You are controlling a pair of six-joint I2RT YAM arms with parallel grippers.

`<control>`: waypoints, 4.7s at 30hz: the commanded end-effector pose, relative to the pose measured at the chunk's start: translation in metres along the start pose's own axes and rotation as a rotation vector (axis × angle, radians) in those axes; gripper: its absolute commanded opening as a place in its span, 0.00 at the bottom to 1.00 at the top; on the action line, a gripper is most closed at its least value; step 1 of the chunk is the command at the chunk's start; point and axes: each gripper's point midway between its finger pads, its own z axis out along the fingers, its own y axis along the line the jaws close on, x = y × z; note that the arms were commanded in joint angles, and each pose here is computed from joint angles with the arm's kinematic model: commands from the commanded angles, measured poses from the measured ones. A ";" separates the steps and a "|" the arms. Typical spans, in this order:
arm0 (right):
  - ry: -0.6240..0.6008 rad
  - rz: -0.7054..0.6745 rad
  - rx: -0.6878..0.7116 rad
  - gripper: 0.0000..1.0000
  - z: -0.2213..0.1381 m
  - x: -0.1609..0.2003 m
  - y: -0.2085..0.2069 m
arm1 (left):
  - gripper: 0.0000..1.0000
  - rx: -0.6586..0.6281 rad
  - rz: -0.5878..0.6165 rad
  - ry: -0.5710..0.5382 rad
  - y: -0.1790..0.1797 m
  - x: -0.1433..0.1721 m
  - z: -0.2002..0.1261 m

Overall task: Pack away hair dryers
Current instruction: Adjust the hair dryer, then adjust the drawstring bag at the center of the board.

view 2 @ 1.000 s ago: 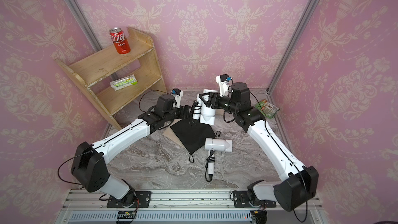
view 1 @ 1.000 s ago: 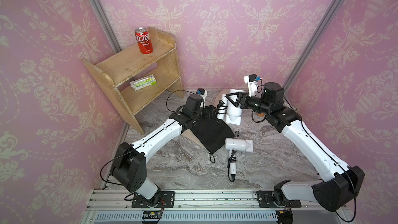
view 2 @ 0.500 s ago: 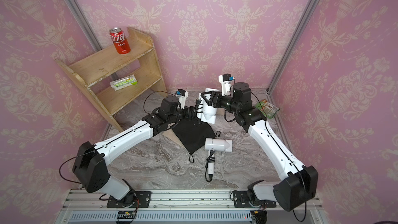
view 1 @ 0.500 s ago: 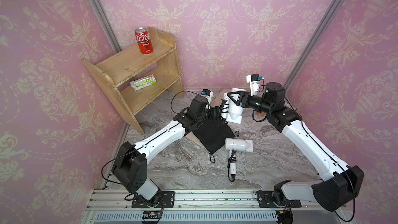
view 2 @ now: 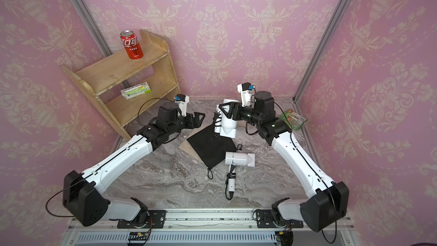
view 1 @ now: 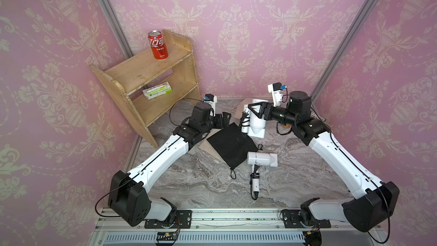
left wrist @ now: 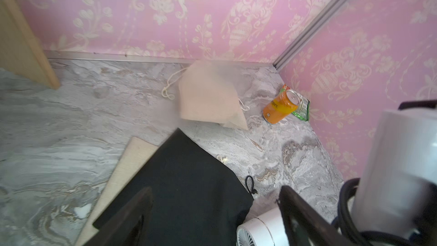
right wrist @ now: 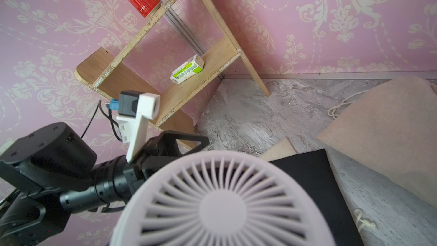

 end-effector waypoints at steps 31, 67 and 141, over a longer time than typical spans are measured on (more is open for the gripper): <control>0.045 -0.140 -0.319 0.56 0.029 -0.052 0.069 | 0.86 0.711 0.040 0.016 -0.096 -0.017 -0.029; 0.183 -0.242 -0.604 0.59 0.062 -0.035 0.118 | 0.37 0.727 0.010 -0.064 -0.080 -0.049 -0.026; 0.756 -0.597 0.366 0.68 0.059 0.295 -0.058 | 0.07 -0.541 0.013 0.085 0.148 0.019 -0.096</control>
